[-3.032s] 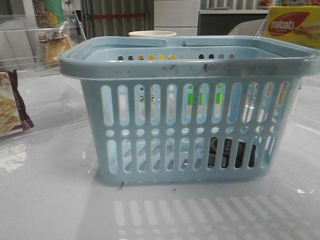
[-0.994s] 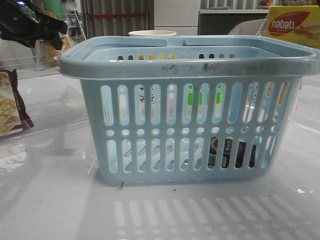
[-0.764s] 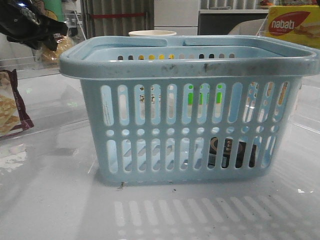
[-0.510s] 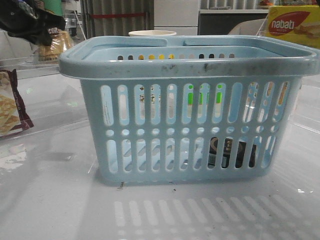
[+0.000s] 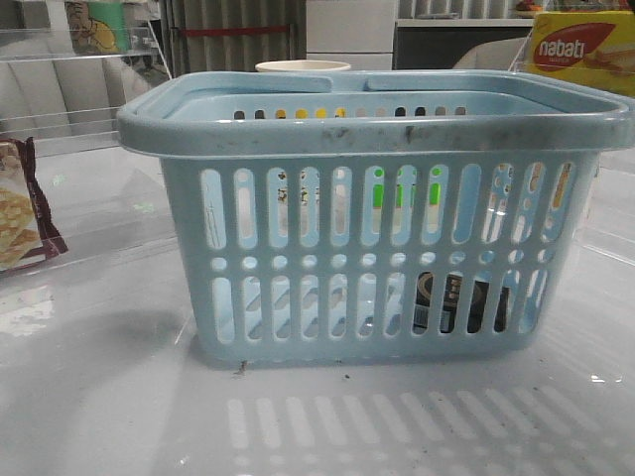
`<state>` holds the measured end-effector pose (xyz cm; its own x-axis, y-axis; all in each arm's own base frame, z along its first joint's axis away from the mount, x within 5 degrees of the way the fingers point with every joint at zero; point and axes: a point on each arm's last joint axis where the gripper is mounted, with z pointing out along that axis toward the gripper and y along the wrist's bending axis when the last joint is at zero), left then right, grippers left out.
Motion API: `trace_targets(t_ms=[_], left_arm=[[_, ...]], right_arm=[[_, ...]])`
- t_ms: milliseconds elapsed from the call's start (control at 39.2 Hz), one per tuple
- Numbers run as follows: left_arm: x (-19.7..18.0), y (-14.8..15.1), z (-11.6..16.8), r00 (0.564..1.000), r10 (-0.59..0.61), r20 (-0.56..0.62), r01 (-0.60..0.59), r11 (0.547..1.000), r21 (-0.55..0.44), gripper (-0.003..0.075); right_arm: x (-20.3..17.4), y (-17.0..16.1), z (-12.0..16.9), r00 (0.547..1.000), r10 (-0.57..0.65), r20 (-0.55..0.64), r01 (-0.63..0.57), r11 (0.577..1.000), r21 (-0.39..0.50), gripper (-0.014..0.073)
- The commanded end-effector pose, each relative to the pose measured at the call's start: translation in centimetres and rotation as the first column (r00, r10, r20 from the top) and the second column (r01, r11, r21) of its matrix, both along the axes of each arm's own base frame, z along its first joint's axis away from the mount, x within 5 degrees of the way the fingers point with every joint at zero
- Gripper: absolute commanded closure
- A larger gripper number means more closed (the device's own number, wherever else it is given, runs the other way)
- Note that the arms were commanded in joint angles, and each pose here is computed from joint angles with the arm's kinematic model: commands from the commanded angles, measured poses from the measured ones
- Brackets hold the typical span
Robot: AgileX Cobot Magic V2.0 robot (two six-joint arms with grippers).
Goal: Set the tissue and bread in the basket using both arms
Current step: 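Carry the bread over the basket and open the left gripper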
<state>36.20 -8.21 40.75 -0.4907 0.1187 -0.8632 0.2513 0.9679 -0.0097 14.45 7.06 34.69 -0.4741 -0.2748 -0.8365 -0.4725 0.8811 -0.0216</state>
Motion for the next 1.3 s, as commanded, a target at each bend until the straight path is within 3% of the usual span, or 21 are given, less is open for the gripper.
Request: trace_targets(t_ms=[0, 178, 357, 586, 866, 968, 1146, 1274], left_arm=[[-3.8, -1.6, 5.1, 0.982, -0.096, 0.165, 0.096, 0.995, 0.01, 0.0629], [-7.0, -6.4, 5.1, 0.937, -0.33, 0.114, 0.315, 0.94, 0.133, 0.0629], [-8.2, -11.0, 3.2, 0.883, -0.469, 0.026, 0.46, 0.874, 0.157, 0.0629], [-7.1, -15.4, -1.1, 0.839, -0.537, -0.09, 0.544, 0.822, 0.168, 0.0629], [-4.4, -17.6, -6.0, 0.827, -0.528, -0.191, 0.559, 0.808, 0.186, 0.0626], [-4.1, -17.8, -6.8, 0.824, -0.525, -0.212, 0.562, 0.806, 0.188, 0.0555], [-4.2, -17.8, -6.5, 0.827, -0.526, -0.199, 0.558, 0.81, 0.177, 0.0309], [-5.0, -17.2, -4.8, 0.832, -0.531, -0.16, 0.553, 0.815, 0.175, 0.03]], right_arm=[[0.2, 0.1, 1.6, 0.994, 0.0, 0.105, -0.004, 0.999, 0.034, 0.0022], [0.2, 0.1, 1.6, 0.994, 0.0, 0.105, -0.004, 0.999, 0.034, 0.0022], [0.2, 0.1, 1.6, 0.994, 0.0, 0.105, -0.004, 0.999, 0.034, 0.0022], [0.2, 0.1, 1.6, 0.994, 0.0, 0.105, -0.004, 0.999, 0.034, 0.0022], [0.2, 0.1, 1.6, 0.994, 0.0, 0.105, -0.004, 0.999, 0.034, 0.0022], [0.2, 0.1, 1.6, 0.994, 0.0, 0.105, -0.004, 0.999, 0.034, 0.0022], [0.2, 0.1, 1.6, 0.994, 0.0, 0.105, -0.004, 0.999, 0.034, 0.0022], [0.2, 0.1, 1.6, 0.994, 0.0, 0.105, -0.004, 0.999, 0.034, 0.0022]])
